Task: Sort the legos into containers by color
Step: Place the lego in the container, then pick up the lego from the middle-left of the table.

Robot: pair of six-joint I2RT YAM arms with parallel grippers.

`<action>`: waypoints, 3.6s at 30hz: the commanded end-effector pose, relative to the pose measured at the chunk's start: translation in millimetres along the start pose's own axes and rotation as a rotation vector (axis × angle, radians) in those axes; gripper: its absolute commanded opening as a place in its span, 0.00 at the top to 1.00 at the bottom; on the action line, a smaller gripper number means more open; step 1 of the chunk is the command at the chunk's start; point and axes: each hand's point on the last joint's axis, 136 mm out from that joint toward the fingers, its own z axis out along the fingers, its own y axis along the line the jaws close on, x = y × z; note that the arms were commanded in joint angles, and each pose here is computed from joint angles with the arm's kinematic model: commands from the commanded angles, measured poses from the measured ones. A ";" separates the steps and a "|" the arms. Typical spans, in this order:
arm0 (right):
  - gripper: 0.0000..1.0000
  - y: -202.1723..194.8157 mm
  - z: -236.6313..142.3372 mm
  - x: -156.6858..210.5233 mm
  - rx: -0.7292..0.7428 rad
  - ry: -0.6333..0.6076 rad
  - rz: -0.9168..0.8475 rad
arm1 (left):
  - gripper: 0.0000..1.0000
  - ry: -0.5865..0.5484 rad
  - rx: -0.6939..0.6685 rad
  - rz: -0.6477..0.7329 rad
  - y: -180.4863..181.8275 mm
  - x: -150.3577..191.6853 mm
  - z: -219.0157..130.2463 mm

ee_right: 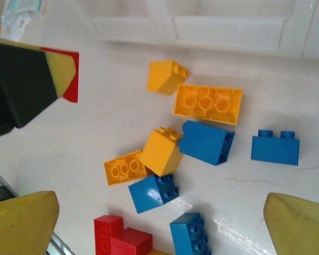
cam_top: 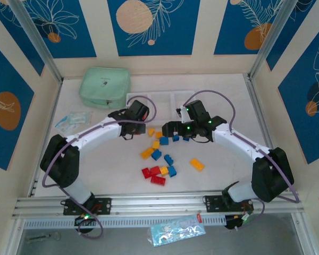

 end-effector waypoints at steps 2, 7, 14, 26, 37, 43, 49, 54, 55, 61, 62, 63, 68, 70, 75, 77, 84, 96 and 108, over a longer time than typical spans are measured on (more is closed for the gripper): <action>0.01 14.9 -10.4 -18.8 -0.046 -0.040 -0.026 | 0.71 -0.056 -0.053 0.052 8.1 -40.9 -0.6; 0.01 15.2 -12.7 -25.8 -0.053 -0.060 -0.022 | 0.71 -0.074 -0.091 0.060 8.6 -81.2 19.0; 0.01 10.7 -19.2 -30.5 -0.047 -0.076 -0.016 | 0.68 -0.065 -0.148 0.051 16.5 -109.0 58.5; 0.01 17.3 -29.0 -36.1 -0.067 -0.082 -0.030 | 0.45 -0.051 -0.096 0.065 9.8 -114.9 53.9; 0.01 18.8 -20.3 8.8 -0.023 0.061 -0.063 | 0.42 0.025 0.086 0.047 -1.5 -45.2 -13.3; 0.01 16.1 -15.0 39.6 0.014 0.129 -0.085 | 0.41 0.100 0.119 0.004 5.8 22.2 -42.4; 0.01 18.4 -5.7 65.3 0.008 0.185 -0.074 | 0.39 0.201 0.143 -0.045 7.4 95.1 -57.3; 0.01 19.3 2.5 77.9 0.001 0.205 -0.061 | 0.36 0.285 0.162 -0.070 1.1 141.3 -56.8; 0.01 19.0 4.0 79.2 0.000 0.206 -0.060 | 0.35 0.310 0.170 -0.070 -2.5 149.0 -55.2; 0.01 10.8 6.3 79.1 0.008 0.196 -0.029 | 0.31 0.378 0.205 -0.064 -27.3 179.4 -42.8; 0.01 9.9 5.8 78.6 0.002 0.194 -0.020 | 0.31 0.388 0.199 -0.064 -29.3 182.6 -40.2; 0.01 8.5 5.1 77.5 -0.001 0.190 -0.013 | 0.31 0.396 0.199 -0.058 -33.3 185.0 -38.1; 0.01 2.2 1.5 75.3 0.001 0.175 0.004 | 0.30 0.408 0.150 -0.052 -34.5 195.2 -27.2; 0.01 -0.3 0.9 75.1 0.000 0.170 0.011 | 0.31 0.405 0.111 -0.056 -28.6 198.9 -22.6; 0.01 -2.5 0.3 73.9 -0.016 0.164 0.029 | 0.32 0.410 0.090 -0.095 -25.5 208.1 -15.1; 0.01 -3.9 0.8 74.3 -0.017 0.165 0.033 | 0.32 0.411 0.056 -0.085 -21.8 211.7 -14.4; 0.01 -6.5 0.5 74.2 -0.019 0.164 0.038 | 0.32 0.438 -0.046 -0.063 -0.8 230.0 -16.2; 0.01 -7.1 -0.3 71.2 -0.023 0.156 0.042 | 0.34 0.453 -0.057 -0.033 -4.9 240.2 -27.3; 0.01 -8.8 -1.1 68.9 -0.025 0.154 0.043 | 0.52 0.465 -0.042 -0.038 -16.3 248.8 -19.5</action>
